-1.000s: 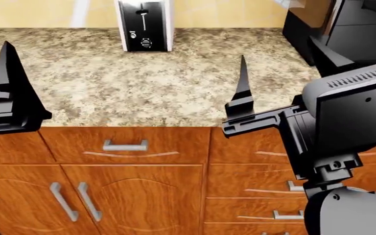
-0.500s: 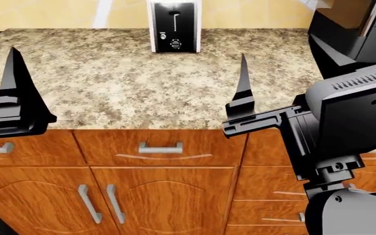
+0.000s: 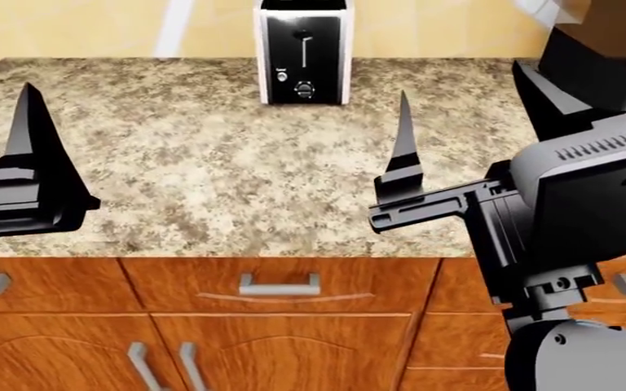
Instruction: Push down the lever of the toaster to turn it on.
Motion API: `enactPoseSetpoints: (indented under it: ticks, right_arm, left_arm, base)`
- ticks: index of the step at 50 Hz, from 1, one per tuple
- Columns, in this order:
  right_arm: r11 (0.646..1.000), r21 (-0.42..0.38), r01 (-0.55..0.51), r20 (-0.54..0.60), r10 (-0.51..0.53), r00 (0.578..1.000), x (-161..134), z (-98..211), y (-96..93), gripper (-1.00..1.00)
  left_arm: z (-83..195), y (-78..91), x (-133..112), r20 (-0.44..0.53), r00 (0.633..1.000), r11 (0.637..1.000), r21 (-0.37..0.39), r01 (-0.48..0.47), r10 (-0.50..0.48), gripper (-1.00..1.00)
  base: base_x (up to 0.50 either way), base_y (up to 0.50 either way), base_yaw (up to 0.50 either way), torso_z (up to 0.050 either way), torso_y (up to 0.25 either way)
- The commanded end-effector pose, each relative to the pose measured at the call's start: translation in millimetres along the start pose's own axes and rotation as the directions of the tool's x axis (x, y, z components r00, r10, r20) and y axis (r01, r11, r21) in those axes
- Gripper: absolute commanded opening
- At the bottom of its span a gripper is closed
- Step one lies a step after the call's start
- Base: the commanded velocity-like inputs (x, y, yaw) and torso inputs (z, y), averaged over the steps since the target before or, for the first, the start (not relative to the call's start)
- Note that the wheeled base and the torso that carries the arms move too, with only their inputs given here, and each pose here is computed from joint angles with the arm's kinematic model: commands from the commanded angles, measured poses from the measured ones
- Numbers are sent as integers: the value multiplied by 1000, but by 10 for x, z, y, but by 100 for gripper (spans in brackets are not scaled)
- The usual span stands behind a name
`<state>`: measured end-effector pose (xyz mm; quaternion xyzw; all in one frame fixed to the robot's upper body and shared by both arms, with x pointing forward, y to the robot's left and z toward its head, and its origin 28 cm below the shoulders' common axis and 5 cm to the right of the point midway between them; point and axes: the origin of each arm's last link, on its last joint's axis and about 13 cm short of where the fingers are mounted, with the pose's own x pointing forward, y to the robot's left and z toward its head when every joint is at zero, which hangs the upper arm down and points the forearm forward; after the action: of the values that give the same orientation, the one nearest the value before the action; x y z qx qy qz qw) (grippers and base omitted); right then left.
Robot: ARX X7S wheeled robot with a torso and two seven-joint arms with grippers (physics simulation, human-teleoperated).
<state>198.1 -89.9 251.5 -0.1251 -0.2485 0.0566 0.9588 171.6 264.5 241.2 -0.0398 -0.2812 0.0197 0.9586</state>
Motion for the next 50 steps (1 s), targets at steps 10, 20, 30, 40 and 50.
enactPoseSetpoints:
  ticks: [10,20,30,40,50]
  right_arm:
    - [999,37,0,22,-1,1000,7,-9,7,100]
    - [999,54,9,26,-11,1000,1,-20,-3,100]
    - [999,49,3,23,-4,1000,-4,-24,11,100]
    - [999,49,12,0,-12,1000,-17,-45,2,100]
    - [999,46,0,-1,0,1000,5,-22,17,100]
  left_arm:
    - [-27,19,-10,-6,1000,1000,-4,-13,13,100]
    - [-27,13,-23,-7,1000,1000,-5,-15,15,100]
    - [-46,15,-18,-11,1000,1000,-6,-17,17,100]
    - [-51,28,-11,-5,1000,1000,-7,-23,23,100]
    - [-31,34,-16,-2,1000,1000,-7,-23,23,100]
  base:
    - [385,261,0,0,0]
    - [383,36,0,0,0]
    - [344,14,0,0,2]
    - [155,47,0,0,0]
    - [0,0,0,0,0]
